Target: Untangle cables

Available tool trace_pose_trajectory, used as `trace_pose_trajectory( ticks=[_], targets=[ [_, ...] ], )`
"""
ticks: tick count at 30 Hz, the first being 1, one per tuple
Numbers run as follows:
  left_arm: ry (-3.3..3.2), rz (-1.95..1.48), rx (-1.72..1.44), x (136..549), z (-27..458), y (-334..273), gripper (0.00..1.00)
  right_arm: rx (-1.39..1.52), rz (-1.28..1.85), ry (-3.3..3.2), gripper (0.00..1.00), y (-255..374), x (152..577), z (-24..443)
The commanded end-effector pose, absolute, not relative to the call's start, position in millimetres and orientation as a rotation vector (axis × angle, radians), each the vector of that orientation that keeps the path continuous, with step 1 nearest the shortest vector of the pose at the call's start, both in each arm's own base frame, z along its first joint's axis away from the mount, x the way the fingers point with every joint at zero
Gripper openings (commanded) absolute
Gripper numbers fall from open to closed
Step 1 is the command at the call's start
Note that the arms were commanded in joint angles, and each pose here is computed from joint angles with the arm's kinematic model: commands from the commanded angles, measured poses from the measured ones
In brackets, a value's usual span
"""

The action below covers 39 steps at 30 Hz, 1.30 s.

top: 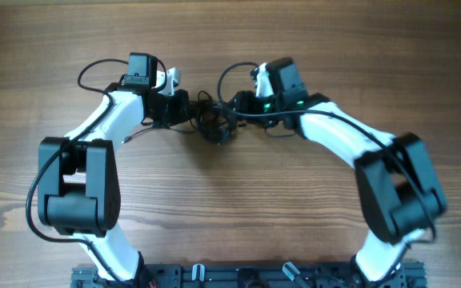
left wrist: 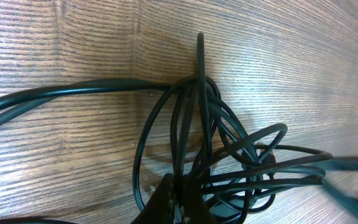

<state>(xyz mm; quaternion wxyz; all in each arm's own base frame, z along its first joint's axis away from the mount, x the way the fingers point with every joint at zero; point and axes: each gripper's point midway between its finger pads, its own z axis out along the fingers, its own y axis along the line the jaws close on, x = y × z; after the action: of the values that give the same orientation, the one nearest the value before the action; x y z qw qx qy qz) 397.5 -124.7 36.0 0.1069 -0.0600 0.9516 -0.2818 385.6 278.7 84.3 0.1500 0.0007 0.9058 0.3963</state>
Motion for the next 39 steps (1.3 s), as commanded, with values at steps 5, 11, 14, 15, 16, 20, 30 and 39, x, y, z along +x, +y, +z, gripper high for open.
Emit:
trace_pose_trajectory(
  ticks=[5, 11, 14, 15, 16, 20, 30, 39],
  targets=[
    [2.799, -0.819, -0.18, 401.4, 33.3, -122.9, 0.07, -0.112, 1.118, 2.498, 0.57, 289.3, 379.2, 131.4],
    [2.778, -0.792, -0.173, 407.4, 33.7, -120.6, 0.13, -0.141, 0.927, 2.449, 0.59, 276.8, 398.6, 122.7],
    [2.784, -0.794, -0.173, 405.9, 33.3, -121.5, 0.22, -0.108, 0.999, 2.528, 0.59, 287.2, 379.3, 116.4],
    [2.787, -0.795, -0.172, 405.2, 33.2, -122.2, 0.29, -0.083, 1.01, 2.559, 0.57, 291.1, 371.7, 112.2],
    [2.791, -0.796, -0.175, 404.2, 32.9, -123.2, 0.41, -0.045, 1.021, 2.59, 0.54, 293.6, 365.5, 108.4],
    [2.812, -0.804, -0.191, 399.5, 31.9, -129.9, 0.48, 0.108, 0.994, 2.646, 0.3, 305.2, 356.4, 96.7],
    [2.814, -0.808, -0.187, 399.3, 38.9, -133.1, 0.7, 0.17, 0.79, 2.539, 0.64, 257.2, 405.5, 89.2],
    [2.718, -0.666, -0.412, 401.6, 92.6, -136.9, 0.71, 0.352, 0.644, 2.625, 1.0, 167.1, 420.0, 67.6]
  ],
)
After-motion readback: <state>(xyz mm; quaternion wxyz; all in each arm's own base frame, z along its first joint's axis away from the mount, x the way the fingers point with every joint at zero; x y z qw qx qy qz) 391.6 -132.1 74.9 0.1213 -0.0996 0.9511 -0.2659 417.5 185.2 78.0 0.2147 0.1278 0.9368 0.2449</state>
